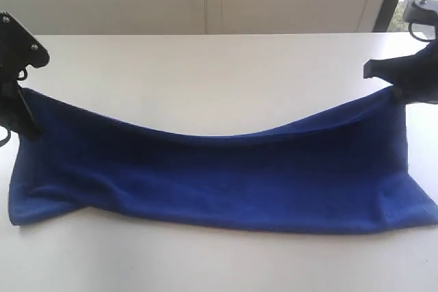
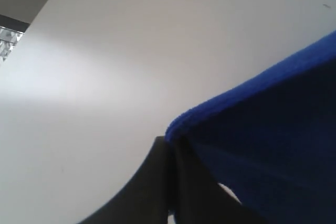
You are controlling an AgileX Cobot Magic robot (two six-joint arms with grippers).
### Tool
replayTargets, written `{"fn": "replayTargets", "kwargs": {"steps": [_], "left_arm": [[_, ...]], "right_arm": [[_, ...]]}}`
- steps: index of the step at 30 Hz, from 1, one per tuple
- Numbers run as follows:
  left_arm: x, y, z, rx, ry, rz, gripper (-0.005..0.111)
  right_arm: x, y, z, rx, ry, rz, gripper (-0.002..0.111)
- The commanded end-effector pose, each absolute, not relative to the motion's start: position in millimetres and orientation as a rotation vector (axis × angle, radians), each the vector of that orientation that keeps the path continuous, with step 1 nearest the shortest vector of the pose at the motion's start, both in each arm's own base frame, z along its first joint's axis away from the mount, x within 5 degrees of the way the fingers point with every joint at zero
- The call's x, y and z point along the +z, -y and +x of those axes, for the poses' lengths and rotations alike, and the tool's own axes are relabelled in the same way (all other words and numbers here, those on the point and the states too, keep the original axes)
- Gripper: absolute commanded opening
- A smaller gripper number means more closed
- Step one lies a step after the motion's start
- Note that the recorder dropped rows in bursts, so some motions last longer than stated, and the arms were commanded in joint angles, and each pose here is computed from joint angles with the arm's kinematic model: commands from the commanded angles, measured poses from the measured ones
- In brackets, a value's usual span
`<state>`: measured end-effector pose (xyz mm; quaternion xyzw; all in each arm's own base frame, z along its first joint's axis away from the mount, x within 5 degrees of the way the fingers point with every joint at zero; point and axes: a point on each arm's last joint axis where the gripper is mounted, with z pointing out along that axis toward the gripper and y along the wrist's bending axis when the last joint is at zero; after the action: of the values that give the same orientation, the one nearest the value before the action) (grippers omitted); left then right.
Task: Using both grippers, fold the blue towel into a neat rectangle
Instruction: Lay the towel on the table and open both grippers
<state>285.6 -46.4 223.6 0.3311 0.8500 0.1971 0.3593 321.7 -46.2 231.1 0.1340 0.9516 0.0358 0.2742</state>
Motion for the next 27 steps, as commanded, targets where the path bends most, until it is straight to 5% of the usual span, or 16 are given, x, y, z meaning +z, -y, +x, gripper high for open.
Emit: {"fn": "replayTargets", "kwargs": {"steps": [1,10,12,14,15,17,19,27], "left_arm": [[206.8,47.2,312.8,0.423,-2.190,0.862,0.000],[175.2,56.2,348.2,0.361,-2.246,0.865,0.000],[172.0,57.4,352.2,0.352,-2.249,0.863,0.004],[170.8,57.8,353.7,0.351,-2.251,0.864,0.013],[170.8,57.8,353.7,0.351,-2.251,0.864,0.027],[170.8,57.8,353.7,0.351,-2.251,0.864,0.055],[173.5,56.2,352.8,0.370,-2.254,0.856,0.072],[236.5,41.5,336.9,0.528,-2.171,0.740,0.073]], "right_arm": [[202.0,52.6,342.8,0.086,-2.513,0.401,0.000],[160.0,58.1,363.9,0.083,-2.466,0.473,0.001],[154.9,58.5,365.1,0.082,-2.470,0.478,0.012],[154.5,58.7,365.5,0.080,-2.467,0.478,0.027],[157.2,58.9,367.8,0.083,-2.459,0.478,0.044],[162.2,59.1,370.9,0.088,-2.454,0.476,0.061],[173.8,59.0,373.4,0.095,-2.439,0.469,0.064],[248.9,51.1,354.4,0.004,-2.457,0.014,0.060]]}}
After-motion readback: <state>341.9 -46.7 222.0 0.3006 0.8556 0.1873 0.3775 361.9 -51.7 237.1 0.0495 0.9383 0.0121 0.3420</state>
